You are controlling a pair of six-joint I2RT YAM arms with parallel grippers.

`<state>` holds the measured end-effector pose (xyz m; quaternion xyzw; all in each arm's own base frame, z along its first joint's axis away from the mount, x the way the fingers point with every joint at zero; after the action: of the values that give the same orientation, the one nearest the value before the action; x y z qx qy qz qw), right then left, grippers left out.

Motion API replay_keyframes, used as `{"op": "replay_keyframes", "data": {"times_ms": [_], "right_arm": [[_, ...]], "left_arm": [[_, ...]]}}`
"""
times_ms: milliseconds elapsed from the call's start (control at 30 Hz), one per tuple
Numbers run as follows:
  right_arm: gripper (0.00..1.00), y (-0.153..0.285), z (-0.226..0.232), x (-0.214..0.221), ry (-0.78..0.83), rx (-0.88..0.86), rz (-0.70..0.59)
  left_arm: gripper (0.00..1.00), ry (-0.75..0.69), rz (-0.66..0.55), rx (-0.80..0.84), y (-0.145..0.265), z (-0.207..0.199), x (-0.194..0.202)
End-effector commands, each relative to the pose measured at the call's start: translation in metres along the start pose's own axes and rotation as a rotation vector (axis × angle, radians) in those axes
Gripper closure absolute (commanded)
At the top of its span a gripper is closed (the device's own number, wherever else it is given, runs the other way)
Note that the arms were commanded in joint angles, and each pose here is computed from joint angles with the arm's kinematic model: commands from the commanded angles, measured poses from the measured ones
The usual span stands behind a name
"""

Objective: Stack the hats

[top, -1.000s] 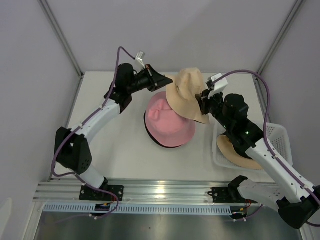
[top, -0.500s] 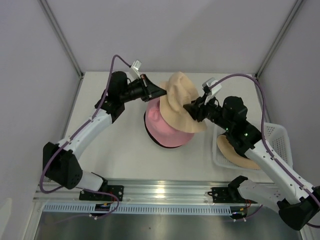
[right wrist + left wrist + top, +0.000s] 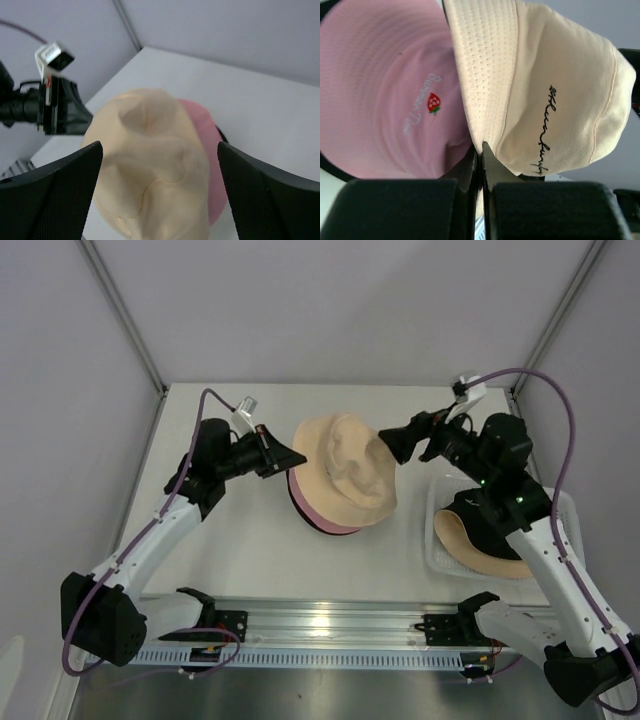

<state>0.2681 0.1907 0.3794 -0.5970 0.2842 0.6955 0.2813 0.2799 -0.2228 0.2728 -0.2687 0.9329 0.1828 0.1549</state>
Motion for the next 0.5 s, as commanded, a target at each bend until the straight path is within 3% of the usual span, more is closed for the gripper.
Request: {"op": "replay_keyframes", "data": {"times_ms": [0,167,300,467], "right_arm": [[0.01,0.014,-0.008,-0.047,-0.061,0.022,-0.118],[0.01,0.013,-0.044,-0.027,-0.168,0.181,-0.070],[0.00,-0.005,-0.057,0.029,-0.352,0.171,0.040],[0.01,-0.022,-0.059,0.078,-0.586,0.128,0.081]], "left_arm": [[0.99,0.031,-0.077,-0.064,0.019,0.022,-0.010],[0.99,0.050,-0.116,-0.079,0.031,0.040,-0.011],[0.99,0.070,-0.127,-0.108,0.027,0.055,-0.018],[0.99,0.056,-0.097,-0.085,0.018,0.073,-0.014]]}}
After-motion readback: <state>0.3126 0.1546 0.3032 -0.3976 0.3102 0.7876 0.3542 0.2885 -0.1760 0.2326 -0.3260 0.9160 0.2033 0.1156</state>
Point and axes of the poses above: each gripper's point midway between its finger pads, its own y axis back along the fingers, its own z axis along the line the jaws close on, x = y × z, the point moved 2 cm from there along y, back along the fingers, and after that the axes turned 9 degrees about y, right-handed, at the moved point
